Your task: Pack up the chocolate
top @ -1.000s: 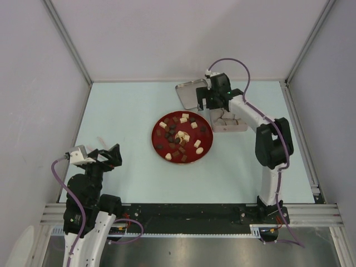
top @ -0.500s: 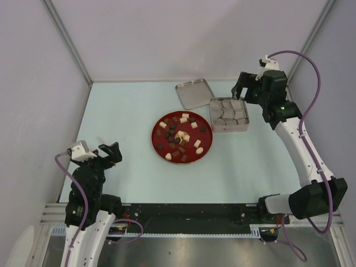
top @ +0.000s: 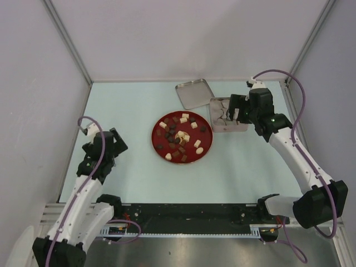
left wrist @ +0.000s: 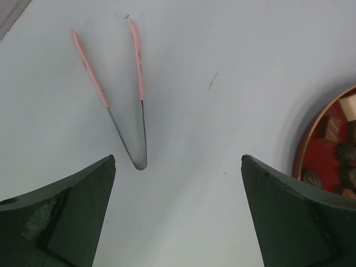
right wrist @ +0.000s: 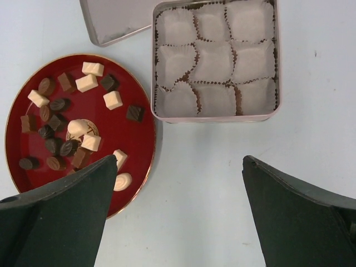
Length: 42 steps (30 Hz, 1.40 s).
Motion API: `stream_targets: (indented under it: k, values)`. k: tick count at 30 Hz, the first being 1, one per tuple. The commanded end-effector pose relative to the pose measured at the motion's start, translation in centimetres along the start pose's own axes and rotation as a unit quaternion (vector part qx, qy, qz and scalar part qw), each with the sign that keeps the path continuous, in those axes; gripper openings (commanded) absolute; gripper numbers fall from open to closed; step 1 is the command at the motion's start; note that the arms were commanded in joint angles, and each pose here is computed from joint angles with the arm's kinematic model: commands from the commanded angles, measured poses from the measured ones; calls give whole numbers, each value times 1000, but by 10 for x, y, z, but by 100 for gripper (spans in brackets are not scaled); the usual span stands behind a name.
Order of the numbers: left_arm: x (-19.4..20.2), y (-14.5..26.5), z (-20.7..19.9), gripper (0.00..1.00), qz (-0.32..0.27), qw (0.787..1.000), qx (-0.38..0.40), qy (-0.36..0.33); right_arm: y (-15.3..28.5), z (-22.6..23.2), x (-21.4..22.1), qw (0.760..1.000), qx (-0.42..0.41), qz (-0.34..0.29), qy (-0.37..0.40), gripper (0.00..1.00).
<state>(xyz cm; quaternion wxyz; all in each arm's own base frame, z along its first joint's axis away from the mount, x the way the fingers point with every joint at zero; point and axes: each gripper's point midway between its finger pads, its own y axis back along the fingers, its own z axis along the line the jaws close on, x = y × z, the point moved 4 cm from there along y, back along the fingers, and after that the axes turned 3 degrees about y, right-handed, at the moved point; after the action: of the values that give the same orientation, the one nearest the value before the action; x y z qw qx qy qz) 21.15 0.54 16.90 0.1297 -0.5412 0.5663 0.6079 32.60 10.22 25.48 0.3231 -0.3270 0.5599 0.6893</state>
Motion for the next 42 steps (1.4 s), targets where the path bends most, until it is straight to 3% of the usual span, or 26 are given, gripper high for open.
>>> stream_targets:
  k: [1,5,15,22,27,42]
  values:
    - [-19,-15,6,100,-7,998,-56,24,19,0,-14,999,9,-50,-3,100]
    - [-23,-34,11,97,3,996,-71,45,22,7,-9,998,13,-58,25,100]
    - [-23,-102,17,74,67,991,-100,61,36,22,-3,995,-7,-78,55,100]
    - [-15,-144,30,65,115,983,-130,56,41,14,3,995,1,-82,55,100]
    - [-12,-165,32,50,134,980,-138,43,44,13,4,995,-1,-84,57,100]
    - [4,-192,49,38,192,970,-143,46,43,10,8,994,4,-85,63,100]
